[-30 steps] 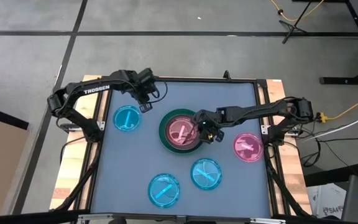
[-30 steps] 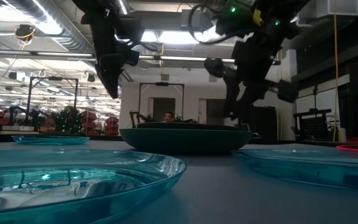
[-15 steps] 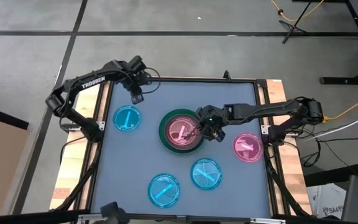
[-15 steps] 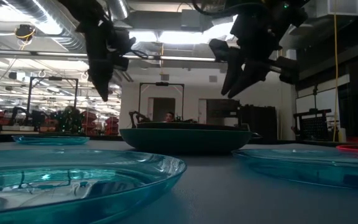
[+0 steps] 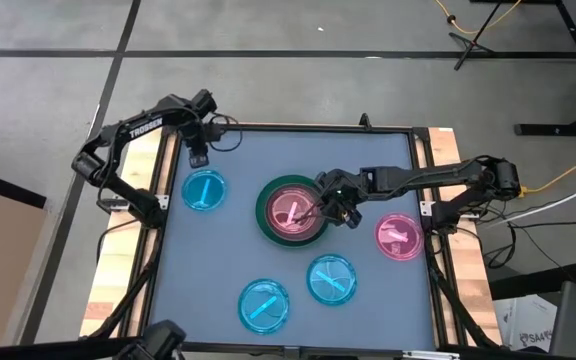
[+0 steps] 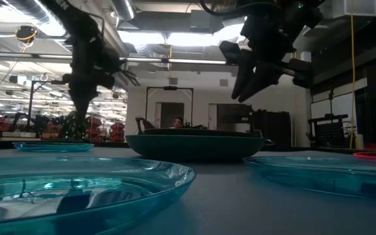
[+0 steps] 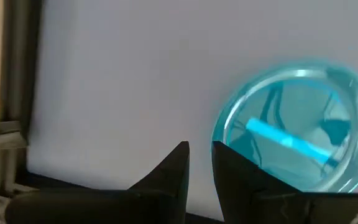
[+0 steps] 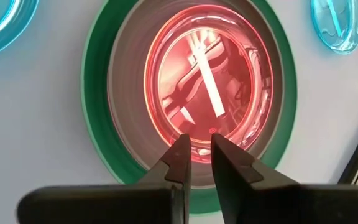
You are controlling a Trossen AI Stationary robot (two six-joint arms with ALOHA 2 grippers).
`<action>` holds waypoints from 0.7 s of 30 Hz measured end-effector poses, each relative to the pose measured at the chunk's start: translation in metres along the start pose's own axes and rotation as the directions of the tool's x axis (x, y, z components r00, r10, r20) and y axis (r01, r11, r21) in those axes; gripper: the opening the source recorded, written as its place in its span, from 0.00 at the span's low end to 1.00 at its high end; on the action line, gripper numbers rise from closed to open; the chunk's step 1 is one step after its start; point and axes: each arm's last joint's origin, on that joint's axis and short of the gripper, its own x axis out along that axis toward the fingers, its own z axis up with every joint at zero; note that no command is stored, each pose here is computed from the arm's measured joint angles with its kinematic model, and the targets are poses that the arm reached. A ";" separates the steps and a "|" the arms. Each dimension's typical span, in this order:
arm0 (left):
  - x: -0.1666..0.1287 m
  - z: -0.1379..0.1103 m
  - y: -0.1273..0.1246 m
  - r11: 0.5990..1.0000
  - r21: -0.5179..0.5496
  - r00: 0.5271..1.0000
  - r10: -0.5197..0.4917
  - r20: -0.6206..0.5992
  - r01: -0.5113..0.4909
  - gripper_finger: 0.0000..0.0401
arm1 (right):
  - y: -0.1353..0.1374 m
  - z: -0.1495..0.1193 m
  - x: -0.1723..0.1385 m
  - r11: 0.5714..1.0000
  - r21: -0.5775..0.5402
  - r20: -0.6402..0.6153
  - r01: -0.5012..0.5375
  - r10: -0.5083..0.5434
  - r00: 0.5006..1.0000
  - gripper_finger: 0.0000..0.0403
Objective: Stack plastic plates
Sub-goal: Stack the top blue plate on top of the transparent pink plate
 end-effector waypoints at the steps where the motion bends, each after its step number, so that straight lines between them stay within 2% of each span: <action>1: 0.004 -0.002 -0.001 1.000 0.019 1.000 -0.007 -0.010 0.007 0.16 | 0.000 0.000 0.000 1.000 0.000 0.002 0.003 -0.003 1.000 0.13; 5: 0.020 -0.011 -0.005 0.997 0.064 0.998 -0.038 -0.045 0.041 0.16 | -0.001 0.001 0.000 1.000 0.000 0.008 0.012 -0.012 1.000 0.13; 12: 0.047 -0.022 -0.013 0.997 0.067 0.997 -0.045 -0.064 0.049 0.16 | -0.002 0.001 0.000 1.000 -0.001 0.014 0.021 -0.021 1.000 0.13; 21: 0.057 -0.026 -0.016 0.997 0.060 0.997 -0.039 -0.059 0.043 0.16 | -0.002 0.001 0.000 1.000 -0.002 0.014 0.021 -0.021 1.000 0.13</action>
